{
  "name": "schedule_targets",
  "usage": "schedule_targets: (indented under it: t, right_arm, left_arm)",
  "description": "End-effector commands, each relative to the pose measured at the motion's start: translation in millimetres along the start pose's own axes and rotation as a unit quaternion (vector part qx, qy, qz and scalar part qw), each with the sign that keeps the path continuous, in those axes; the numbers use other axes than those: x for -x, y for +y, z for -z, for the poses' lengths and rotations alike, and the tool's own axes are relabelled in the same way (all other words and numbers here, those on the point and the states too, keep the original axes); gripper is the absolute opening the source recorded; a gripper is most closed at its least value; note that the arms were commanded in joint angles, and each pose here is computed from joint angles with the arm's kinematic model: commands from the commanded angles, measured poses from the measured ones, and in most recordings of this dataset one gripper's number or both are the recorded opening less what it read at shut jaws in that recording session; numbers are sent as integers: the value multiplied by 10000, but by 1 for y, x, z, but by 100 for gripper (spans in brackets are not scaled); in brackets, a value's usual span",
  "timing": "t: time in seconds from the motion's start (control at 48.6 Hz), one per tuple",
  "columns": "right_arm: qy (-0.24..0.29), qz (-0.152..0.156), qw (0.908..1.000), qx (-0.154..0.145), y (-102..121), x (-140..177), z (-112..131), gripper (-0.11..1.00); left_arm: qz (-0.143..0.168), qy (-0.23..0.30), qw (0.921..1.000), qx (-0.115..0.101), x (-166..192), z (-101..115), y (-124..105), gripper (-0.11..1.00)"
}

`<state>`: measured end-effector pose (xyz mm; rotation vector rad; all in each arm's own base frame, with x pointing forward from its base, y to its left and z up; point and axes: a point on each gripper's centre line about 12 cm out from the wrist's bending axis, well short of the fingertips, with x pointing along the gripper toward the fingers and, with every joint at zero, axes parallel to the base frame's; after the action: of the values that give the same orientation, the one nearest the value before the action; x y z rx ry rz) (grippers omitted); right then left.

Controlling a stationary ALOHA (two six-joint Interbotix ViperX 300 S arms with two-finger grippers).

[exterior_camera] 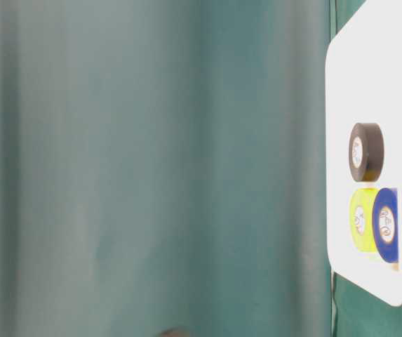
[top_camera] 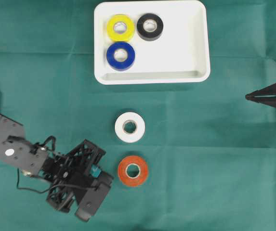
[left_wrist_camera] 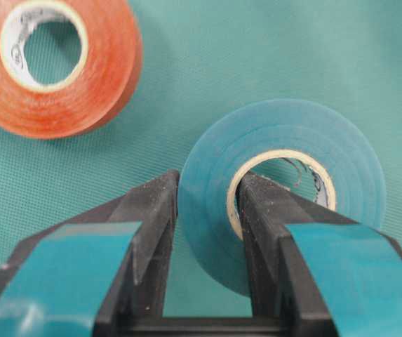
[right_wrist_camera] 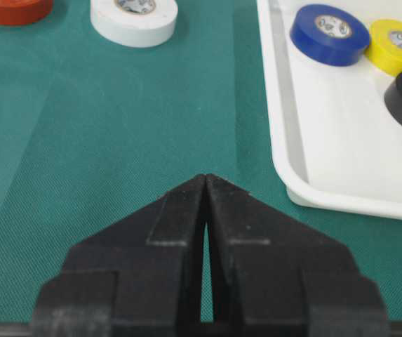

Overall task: Put the tape into the white case with the left arm.
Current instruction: 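Lower the left gripper into the teal roll's hole and grasp it, then carry the teal roll into the white tray and lower it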

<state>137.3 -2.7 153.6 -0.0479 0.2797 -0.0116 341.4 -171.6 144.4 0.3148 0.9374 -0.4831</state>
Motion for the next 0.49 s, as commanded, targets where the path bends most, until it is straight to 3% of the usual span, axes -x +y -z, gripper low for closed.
schedule_targets:
  t: [0.0,0.226,0.329,0.473]
  right_arm:
    - [-76,8,10000,-2,0,-1,-5,-9]
    - [-76,9,10000,-2,0,-1,-5,-9]
    - [-76,8,10000,-2,0,-1,-5,-9]
    - [-61,7,10000,-2,0,-1,-4,-9]
  left_arm:
    - [-3,-269,9996,-35,24,-20,-1,24]
    - [-63,-210,9997,48,37,-21,8,24]
    - [-170,-176,9996,168,37,-18,22,24]
    - [-424,-143,9977,517,38,-11,55,24]
